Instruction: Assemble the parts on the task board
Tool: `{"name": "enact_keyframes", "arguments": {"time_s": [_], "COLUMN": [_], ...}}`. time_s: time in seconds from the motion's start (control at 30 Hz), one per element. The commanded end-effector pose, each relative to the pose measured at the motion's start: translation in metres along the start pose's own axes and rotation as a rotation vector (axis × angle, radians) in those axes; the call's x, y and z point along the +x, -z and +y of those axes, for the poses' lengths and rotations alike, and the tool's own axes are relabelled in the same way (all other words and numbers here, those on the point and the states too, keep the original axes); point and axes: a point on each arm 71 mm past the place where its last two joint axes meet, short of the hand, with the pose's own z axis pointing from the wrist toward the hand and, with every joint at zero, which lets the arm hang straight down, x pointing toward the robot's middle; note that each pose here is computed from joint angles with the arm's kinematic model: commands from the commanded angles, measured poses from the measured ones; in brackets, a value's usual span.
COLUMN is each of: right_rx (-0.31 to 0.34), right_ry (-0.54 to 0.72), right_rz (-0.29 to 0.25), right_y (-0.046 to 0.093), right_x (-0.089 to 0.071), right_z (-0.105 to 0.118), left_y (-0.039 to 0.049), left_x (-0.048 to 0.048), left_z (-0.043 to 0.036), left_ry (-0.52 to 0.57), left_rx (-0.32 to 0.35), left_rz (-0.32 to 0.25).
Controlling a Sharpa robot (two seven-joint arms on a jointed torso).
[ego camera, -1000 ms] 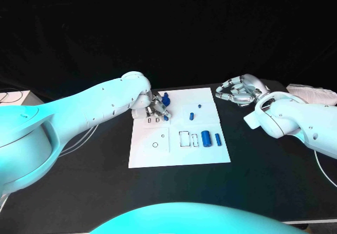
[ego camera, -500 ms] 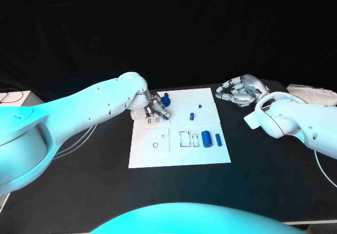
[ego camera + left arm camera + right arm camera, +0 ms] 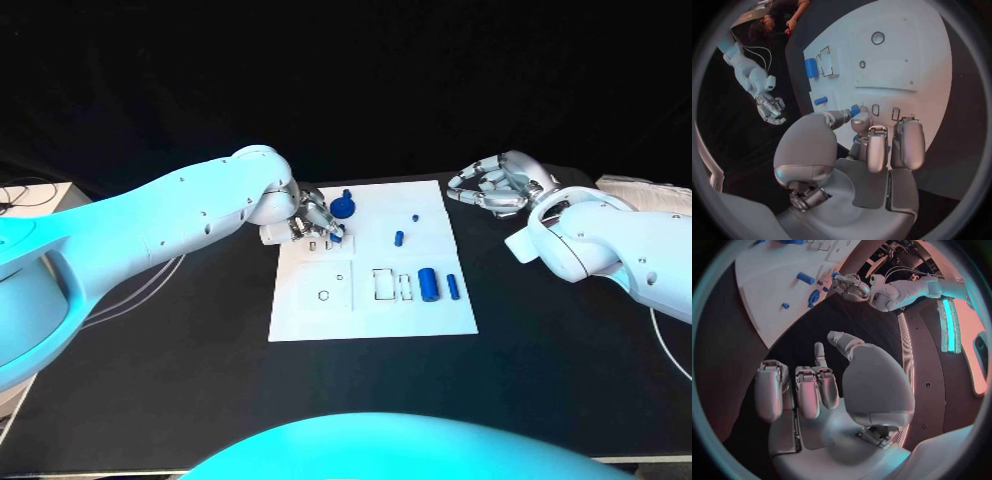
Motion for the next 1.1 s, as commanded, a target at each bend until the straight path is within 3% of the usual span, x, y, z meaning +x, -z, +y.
{"name": "enact_keyframes", "arguments": {"time_s": [0.03,0.27,0.5,0.73,1.1], "right_rx": [-0.003,-0.001,-0.002,-0.004,-0.003], "right_ry": [0.006,0.006,0.006,0.006,0.006], "right_rz": [0.006,0.005,0.005,0.005,0.005], "right_y": [0.000,0.000,0.001,0.001,0.001], "right_x": [0.000,-0.001,-0.001,0.000,-0.001], "right_z": [0.000,-0.001,0.000,0.000,0.000], "left_y": [0.0013,0.0013,-0.0007,-0.0077,-0.0094], "left_x": [-0.0028,-0.0057,-0.0058,0.0052,0.0110], "left_z": [-0.0015,0.0009,0.0017,0.0050,0.0079], "left_ry": [-0.062,-0.082,-0.076,-0.074,-0.083], "left_rx": [-0.011,-0.028,-0.033,-0.041,-0.048], "left_rz": [-0.077,-0.140,-0.166,-0.158,-0.134]}}
